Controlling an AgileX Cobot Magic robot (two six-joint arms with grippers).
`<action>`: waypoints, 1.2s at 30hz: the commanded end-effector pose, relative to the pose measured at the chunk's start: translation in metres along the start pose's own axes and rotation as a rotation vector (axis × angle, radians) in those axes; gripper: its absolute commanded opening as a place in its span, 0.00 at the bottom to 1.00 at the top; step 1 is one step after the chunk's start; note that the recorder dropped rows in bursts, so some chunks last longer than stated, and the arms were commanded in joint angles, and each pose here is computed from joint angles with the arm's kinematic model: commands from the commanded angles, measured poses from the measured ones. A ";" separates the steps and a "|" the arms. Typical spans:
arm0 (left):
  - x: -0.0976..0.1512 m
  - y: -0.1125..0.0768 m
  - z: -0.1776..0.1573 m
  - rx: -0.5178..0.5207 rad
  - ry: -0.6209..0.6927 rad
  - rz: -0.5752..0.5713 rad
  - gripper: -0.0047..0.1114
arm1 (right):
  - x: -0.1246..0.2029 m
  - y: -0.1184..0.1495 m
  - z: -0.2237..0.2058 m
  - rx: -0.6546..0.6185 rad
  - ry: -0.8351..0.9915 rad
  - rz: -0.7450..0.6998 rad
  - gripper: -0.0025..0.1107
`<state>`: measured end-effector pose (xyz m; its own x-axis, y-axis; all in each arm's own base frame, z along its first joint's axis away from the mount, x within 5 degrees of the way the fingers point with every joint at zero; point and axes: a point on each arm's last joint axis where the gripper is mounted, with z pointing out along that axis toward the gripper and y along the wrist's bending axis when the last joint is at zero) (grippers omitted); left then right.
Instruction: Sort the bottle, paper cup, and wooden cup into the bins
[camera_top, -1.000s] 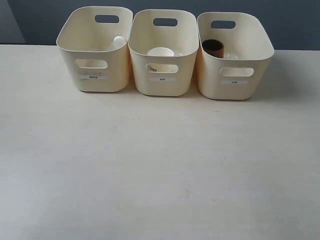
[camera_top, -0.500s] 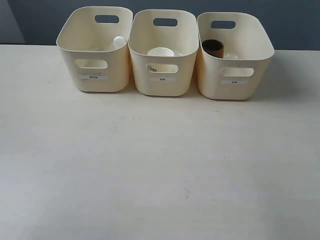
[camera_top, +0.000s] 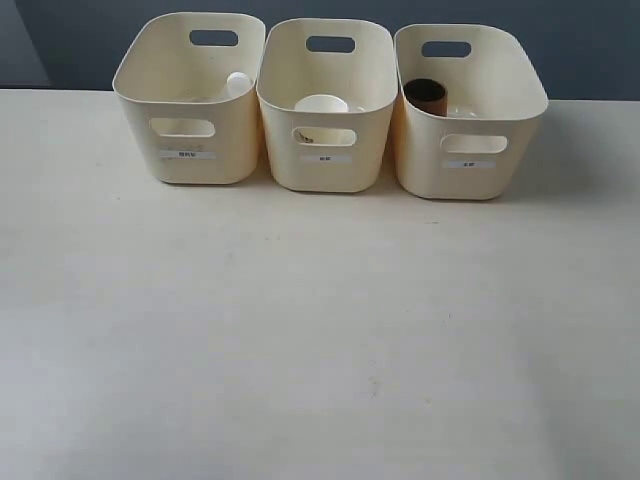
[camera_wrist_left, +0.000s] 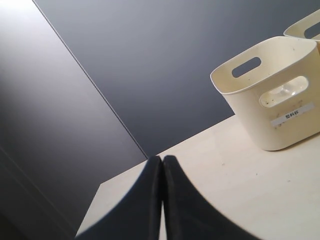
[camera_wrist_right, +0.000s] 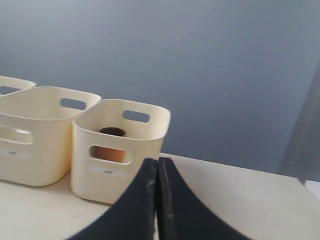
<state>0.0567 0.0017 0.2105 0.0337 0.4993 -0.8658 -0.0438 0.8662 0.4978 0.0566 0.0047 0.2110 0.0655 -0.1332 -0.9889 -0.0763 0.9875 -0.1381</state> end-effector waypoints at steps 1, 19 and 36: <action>0.000 0.000 0.000 -0.002 -0.009 -0.011 0.04 | -0.001 -0.007 -0.001 0.124 -0.015 -0.019 0.02; 0.000 0.000 0.000 -0.002 -0.009 -0.011 0.04 | 0.002 -0.011 -0.002 0.202 0.014 0.056 0.02; 0.000 0.000 0.000 -0.002 -0.009 -0.011 0.04 | 0.000 -0.007 -0.001 0.126 -0.007 0.106 0.02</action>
<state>0.0567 0.0017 0.2105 0.0337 0.4993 -0.8658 -0.0438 0.8662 0.4978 0.0566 -0.0026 0.2113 0.0577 -0.0300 -0.9979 0.0468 0.9985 -0.0273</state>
